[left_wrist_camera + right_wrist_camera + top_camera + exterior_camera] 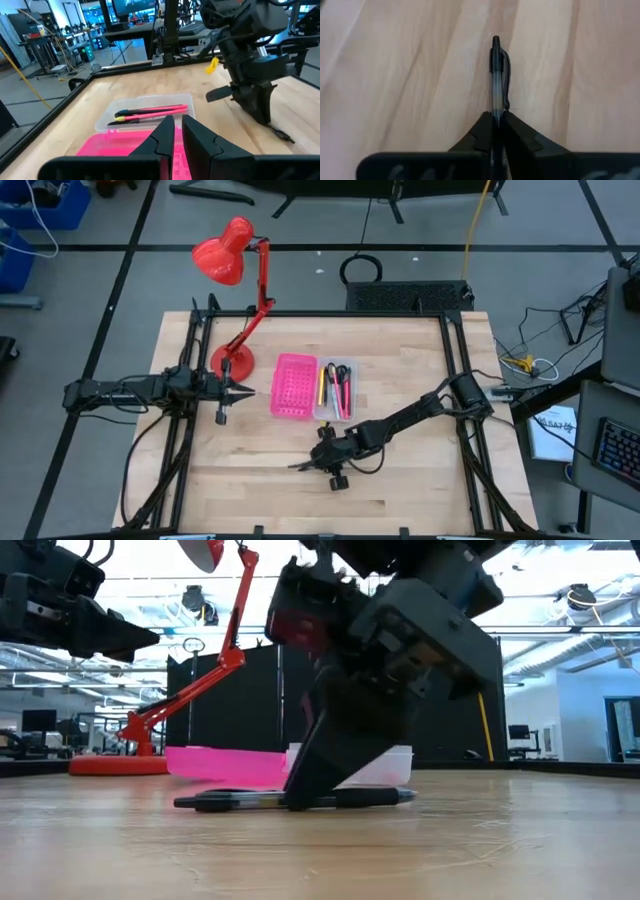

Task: Pick & place school supplies into a supply box
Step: Put the black pen into the supply box

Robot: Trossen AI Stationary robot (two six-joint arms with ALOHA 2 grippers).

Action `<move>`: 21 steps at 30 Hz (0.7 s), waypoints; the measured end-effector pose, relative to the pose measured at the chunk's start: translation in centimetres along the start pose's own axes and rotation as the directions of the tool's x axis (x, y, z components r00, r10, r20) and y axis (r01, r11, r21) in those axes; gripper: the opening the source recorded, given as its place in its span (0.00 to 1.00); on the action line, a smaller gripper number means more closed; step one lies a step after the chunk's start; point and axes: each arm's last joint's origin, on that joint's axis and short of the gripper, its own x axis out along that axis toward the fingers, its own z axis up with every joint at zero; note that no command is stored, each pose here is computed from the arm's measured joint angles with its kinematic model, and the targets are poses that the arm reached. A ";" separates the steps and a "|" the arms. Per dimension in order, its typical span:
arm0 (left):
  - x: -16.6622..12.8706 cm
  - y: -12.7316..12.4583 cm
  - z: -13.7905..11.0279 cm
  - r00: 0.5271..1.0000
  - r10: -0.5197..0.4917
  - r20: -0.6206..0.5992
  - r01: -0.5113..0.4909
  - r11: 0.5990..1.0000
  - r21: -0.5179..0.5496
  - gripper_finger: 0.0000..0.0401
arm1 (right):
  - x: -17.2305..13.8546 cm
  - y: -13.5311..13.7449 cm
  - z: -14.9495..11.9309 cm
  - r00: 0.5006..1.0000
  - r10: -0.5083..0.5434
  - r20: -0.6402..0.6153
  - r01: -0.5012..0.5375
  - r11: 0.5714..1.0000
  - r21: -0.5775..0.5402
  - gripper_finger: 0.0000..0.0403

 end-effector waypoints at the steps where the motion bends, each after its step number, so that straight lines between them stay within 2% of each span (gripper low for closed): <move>1: 0.0 0.0 0.0 1.000 0.001 -0.002 -0.001 1.000 0.000 0.11 | 0.1 -0.1 -0.2 1.000 0.013 -0.015 -0.012 0.999 0.037 0.05; 4: 0.0 0.0 0.0 1.000 0.004 -0.002 -0.004 1.000 0.000 0.11 | 0.5 -0.3 -0.5 0.999 0.019 -0.048 -0.012 0.991 0.131 0.05; 10: 0.1 0.0 -0.1 1.000 0.004 -0.010 -0.004 1.000 -0.001 0.11 | -0.8 -0.1 0.2 1.000 0.025 -0.016 -0.021 0.978 0.205 0.05; 16: 0.1 0.0 0.0 1.000 0.004 -0.005 -0.004 1.000 -0.007 0.11 | -5.1 0.2 1.7 0.997 -0.029 0.070 0.010 0.966 0.260 0.05; 18: 0.1 0.0 0.0 1.000 0.004 -0.005 -0.004 1.000 -0.008 0.11 | -6.5 0.1 2.1 0.992 -0.076 0.102 0.045 0.960 0.276 0.05; 21: 0.1 0.0 0.0 1.000 0.004 -0.005 -0.004 1.000 -0.008 0.11 | -9.7 -0.1 3.4 0.966 -0.138 0.217 0.064 0.947 0.315 0.05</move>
